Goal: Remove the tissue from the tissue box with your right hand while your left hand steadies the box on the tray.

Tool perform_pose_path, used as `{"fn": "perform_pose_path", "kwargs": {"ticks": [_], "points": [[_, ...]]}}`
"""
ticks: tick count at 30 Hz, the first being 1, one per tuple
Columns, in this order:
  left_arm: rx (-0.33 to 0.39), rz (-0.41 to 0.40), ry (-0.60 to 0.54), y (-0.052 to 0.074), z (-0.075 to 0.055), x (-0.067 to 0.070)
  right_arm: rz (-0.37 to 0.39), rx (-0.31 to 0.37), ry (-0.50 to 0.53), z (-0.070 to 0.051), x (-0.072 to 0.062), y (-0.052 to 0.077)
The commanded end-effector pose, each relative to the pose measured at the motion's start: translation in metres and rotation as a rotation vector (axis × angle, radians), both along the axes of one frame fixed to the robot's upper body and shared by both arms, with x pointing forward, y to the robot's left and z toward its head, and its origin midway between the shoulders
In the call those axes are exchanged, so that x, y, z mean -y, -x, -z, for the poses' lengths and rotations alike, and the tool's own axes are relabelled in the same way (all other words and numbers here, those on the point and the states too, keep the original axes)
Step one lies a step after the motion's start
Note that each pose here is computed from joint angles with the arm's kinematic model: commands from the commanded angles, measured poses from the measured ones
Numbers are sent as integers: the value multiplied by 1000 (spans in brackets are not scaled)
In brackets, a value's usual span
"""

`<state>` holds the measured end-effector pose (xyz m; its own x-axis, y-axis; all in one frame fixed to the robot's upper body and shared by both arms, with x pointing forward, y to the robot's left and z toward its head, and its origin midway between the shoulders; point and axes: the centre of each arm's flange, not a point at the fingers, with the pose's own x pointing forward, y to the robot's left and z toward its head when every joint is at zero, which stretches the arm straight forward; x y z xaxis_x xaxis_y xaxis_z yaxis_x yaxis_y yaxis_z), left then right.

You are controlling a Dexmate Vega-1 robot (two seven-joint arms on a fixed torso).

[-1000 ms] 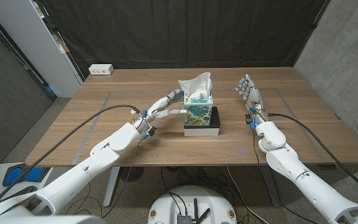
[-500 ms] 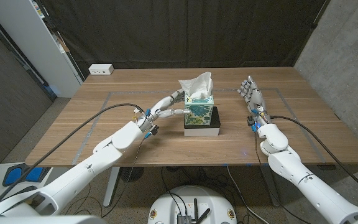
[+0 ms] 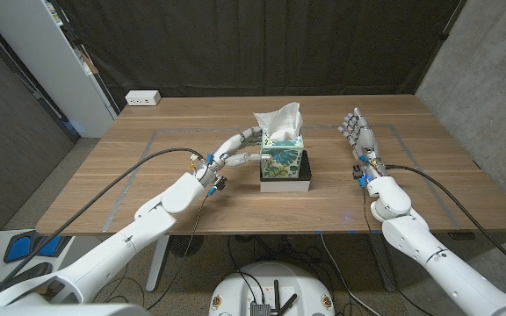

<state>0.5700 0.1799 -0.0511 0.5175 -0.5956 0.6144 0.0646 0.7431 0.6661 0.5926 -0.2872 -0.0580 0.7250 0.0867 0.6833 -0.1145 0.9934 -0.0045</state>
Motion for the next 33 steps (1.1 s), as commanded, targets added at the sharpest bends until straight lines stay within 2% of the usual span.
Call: {"fn": "perform_pose_path", "kwargs": {"ticks": [1,7,11,21,33], "points": [[-14,-34,44,5,4,-6,1,1,2,-2,2,2],[-14,-24,23,7,2,-3,-5,4,4,-2,1,2],[-12,-8,29,11,-4,-3,-7,4,9,-4,-1,2],[36,-16,47,20,-17,-6,-4,4,7,-4,-1,3],[51,0,140,28,-16,-7,-3,0,14,-4,-1,1]]}}
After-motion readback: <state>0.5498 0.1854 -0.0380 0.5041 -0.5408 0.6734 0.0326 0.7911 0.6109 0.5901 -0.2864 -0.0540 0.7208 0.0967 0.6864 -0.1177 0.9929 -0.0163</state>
